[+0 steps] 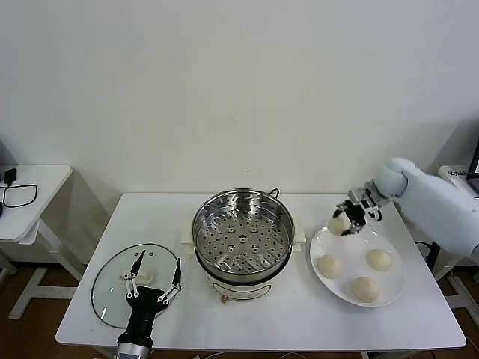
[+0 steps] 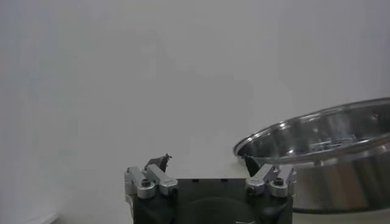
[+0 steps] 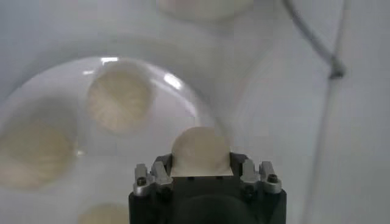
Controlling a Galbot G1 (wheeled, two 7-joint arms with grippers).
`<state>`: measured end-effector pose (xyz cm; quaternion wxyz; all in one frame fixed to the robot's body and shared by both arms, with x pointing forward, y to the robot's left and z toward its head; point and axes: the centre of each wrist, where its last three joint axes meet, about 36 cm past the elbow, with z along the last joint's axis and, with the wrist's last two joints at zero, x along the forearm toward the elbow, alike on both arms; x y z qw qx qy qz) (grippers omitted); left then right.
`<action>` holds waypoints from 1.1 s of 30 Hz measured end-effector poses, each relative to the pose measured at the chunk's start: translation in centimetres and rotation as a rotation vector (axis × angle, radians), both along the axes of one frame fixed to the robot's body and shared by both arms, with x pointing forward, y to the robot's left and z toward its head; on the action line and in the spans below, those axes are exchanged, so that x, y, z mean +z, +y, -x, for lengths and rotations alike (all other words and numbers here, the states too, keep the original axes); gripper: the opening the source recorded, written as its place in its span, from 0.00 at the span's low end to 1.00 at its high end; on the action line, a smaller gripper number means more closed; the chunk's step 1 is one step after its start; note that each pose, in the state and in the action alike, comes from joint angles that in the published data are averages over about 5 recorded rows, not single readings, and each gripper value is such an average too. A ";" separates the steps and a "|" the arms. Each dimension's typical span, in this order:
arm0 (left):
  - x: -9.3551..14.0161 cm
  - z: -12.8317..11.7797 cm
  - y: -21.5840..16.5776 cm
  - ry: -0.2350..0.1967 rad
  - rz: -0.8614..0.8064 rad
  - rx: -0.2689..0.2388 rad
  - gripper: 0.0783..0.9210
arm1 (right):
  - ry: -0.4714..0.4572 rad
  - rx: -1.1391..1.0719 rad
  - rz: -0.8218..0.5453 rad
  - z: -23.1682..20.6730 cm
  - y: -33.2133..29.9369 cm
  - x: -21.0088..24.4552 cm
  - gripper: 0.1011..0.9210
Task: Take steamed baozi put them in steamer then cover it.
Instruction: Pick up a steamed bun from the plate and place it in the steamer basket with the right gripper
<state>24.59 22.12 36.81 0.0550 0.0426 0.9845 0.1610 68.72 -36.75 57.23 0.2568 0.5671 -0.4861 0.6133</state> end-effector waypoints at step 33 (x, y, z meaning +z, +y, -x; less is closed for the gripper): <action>0.7 0.1 0.1 -0.019 0.016 0.003 0.88 | -0.155 1.053 0.215 0.8 29.1 7.0 0.67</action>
